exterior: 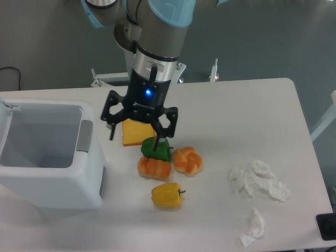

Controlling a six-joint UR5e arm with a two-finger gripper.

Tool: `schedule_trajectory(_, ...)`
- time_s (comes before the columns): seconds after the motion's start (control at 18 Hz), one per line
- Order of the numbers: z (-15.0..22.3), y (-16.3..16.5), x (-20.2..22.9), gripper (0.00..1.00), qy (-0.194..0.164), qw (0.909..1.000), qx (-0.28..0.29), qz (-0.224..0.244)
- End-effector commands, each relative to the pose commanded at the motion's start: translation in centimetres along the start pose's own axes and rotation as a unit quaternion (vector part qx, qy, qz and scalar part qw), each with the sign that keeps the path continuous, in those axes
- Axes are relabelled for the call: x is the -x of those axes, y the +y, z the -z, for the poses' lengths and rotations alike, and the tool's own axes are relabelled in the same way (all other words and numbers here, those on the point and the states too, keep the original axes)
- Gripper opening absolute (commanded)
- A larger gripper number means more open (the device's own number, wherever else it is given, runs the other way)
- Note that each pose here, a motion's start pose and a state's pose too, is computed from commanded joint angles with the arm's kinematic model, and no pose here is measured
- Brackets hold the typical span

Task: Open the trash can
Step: 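Withdraw the gripper from the lid toward the bread slice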

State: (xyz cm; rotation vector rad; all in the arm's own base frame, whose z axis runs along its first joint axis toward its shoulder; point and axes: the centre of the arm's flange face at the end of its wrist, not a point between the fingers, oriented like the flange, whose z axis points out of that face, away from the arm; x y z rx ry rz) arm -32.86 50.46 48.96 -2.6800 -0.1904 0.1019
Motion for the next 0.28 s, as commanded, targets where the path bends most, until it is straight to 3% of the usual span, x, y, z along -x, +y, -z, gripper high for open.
schedule_trajectory(0.28, -0.32, 0.68, 0.85, 1.0, -0.038, 0.9955, 0.039, -0.078)
